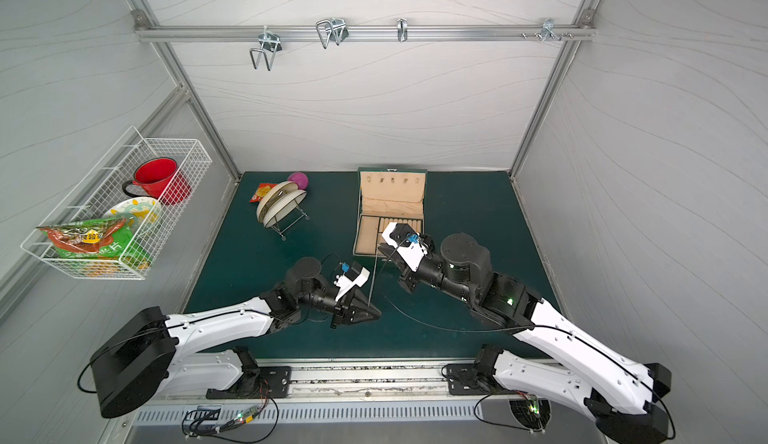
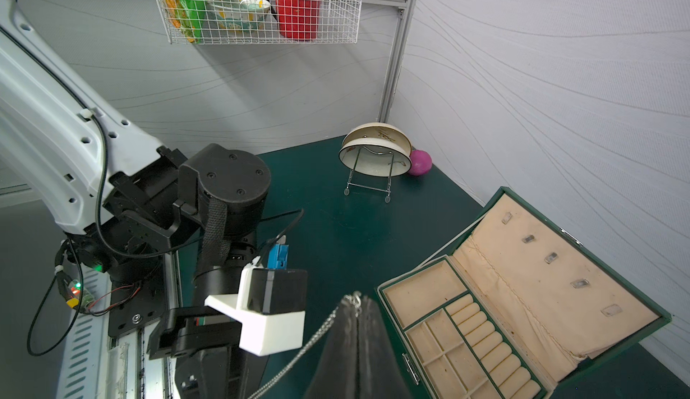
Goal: Put jewelry chain into jewelry box
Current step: Adjust the necklace.
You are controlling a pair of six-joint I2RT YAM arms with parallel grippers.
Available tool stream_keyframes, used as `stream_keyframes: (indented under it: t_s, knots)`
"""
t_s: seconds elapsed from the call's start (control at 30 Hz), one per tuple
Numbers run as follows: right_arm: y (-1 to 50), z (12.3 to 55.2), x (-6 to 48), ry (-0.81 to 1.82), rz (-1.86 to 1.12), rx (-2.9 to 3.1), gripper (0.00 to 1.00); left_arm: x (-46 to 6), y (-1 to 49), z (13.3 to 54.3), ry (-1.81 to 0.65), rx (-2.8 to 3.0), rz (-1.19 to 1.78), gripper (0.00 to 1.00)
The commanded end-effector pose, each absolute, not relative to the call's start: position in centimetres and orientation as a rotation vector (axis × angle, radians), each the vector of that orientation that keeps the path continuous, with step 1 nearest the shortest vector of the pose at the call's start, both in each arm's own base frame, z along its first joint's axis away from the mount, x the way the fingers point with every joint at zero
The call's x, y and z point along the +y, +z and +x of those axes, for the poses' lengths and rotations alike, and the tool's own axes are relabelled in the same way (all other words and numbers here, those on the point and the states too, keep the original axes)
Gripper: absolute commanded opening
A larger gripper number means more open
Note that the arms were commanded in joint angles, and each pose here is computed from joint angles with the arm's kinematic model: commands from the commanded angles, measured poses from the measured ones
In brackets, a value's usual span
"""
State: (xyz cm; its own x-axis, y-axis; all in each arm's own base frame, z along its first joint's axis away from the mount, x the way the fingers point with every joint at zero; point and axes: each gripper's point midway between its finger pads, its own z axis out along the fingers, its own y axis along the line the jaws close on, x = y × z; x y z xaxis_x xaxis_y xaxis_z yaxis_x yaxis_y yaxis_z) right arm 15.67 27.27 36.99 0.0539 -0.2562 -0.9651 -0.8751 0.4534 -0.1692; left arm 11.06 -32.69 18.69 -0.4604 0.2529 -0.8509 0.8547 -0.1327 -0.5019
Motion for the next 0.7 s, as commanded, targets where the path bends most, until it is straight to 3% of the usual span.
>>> stream_keyframes:
  t_s: [0.0, 0.67]
  knots:
    - [38.9, 15.5, 26.9, 0.631, -1.028, 1.441, 0.00, -32.8, 19.2, 11.1, -1.625, 1.617, 1.241, 0.15]
    - [39.2, 15.7, 26.6, 0.619, -1.013, 1.438, 0.00, -33.0, 18.1, 11.3, -1.627, 1.665, 1.238, 0.13]
